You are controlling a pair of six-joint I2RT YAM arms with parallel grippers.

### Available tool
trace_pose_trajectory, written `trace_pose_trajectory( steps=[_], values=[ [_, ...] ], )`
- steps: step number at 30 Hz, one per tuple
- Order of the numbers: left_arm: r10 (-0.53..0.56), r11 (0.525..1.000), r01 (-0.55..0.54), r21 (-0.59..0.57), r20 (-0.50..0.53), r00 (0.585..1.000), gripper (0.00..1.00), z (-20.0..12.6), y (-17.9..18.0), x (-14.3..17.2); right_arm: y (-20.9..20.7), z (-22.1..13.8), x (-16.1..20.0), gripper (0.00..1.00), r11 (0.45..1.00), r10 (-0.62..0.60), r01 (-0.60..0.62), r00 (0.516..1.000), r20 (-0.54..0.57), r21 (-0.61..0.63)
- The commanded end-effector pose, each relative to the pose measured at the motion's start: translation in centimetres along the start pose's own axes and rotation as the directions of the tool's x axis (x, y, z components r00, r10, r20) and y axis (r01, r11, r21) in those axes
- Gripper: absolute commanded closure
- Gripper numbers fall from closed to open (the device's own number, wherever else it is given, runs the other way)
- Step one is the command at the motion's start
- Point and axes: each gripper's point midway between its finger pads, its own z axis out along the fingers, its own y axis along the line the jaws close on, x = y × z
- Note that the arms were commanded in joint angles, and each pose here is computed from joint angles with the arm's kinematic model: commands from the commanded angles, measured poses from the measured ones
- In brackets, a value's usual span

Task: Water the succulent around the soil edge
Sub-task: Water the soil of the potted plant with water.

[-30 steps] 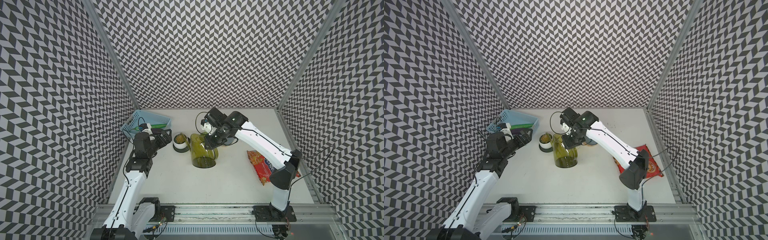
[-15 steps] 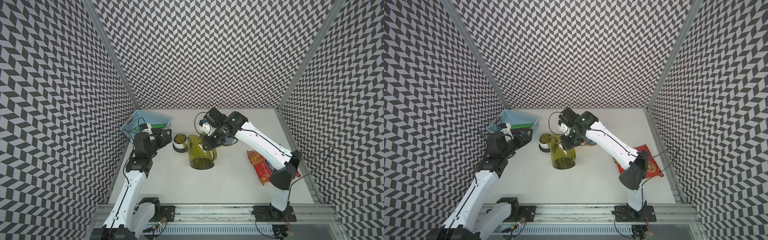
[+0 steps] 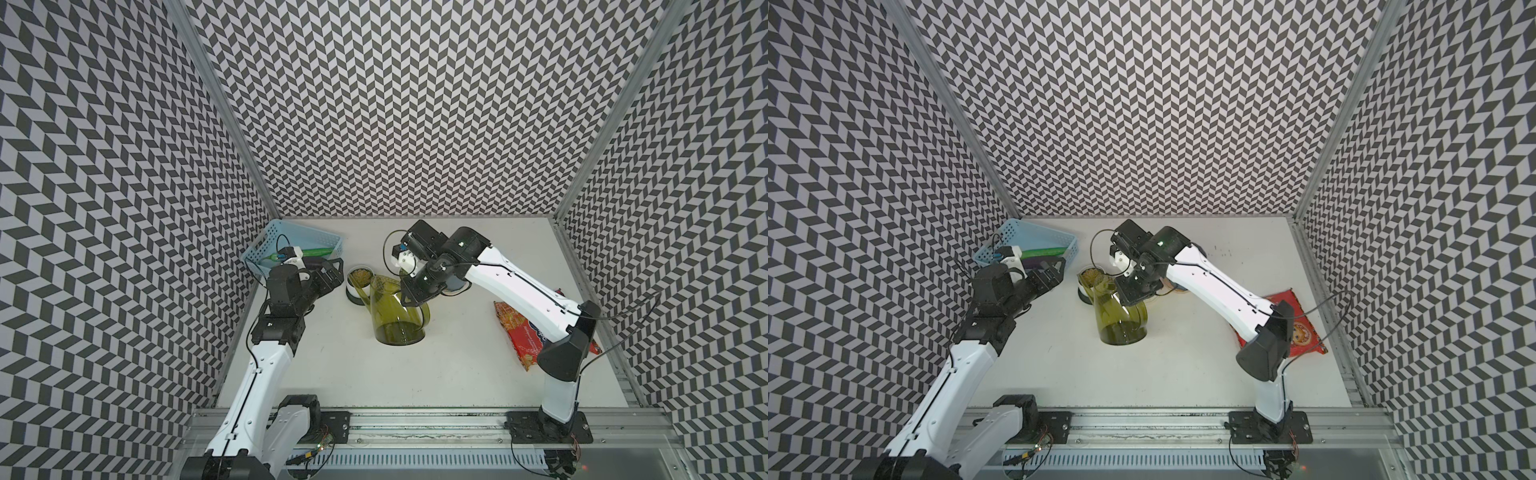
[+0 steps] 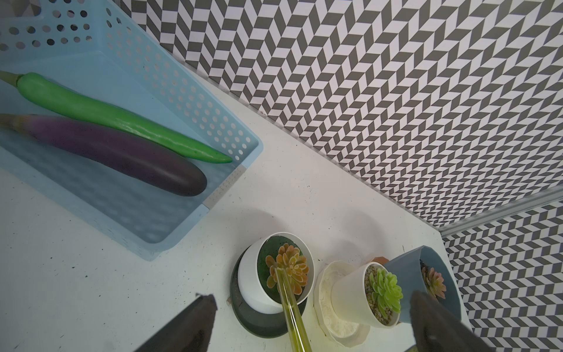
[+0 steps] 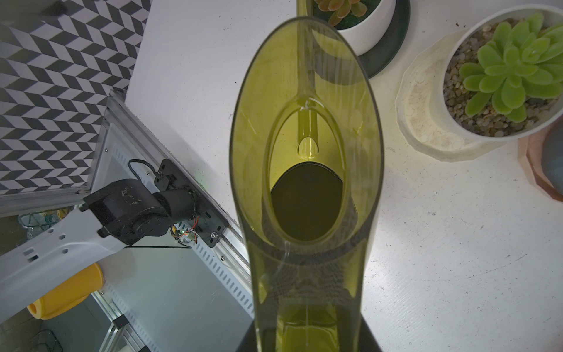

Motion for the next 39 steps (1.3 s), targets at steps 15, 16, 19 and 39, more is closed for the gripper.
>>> trace_pose_trajectory(
  steps=[15,16,19,39],
  values=[
    [-0.013,0.999,0.012,0.039,0.026,1.000,0.00,-0.3,-0.8,-0.6,0.9,-1.4,1.4,1.00,1.000,-0.027,0.028,0.999,0.034,-0.012],
    [-0.014,0.999,0.013,0.041,0.025,1.000,0.00,-0.2,-0.9,-0.6,0.9,-1.5,1.6,1.00,1.000,-0.024,0.024,0.999,0.034,-0.010],
    [-0.017,0.999,0.015,0.044,0.028,0.999,0.00,-0.3,-1.0,-0.7,0.6,-1.9,2.0,1.00,1.000,-0.017,0.017,0.999,0.039,0.003],
    [-0.016,0.999,0.014,0.052,0.034,0.999,0.00,-0.8,-1.5,-1.1,-1.9,-4.5,4.0,1.00,0.996,0.028,-0.036,0.995,0.097,0.081]
  ],
)
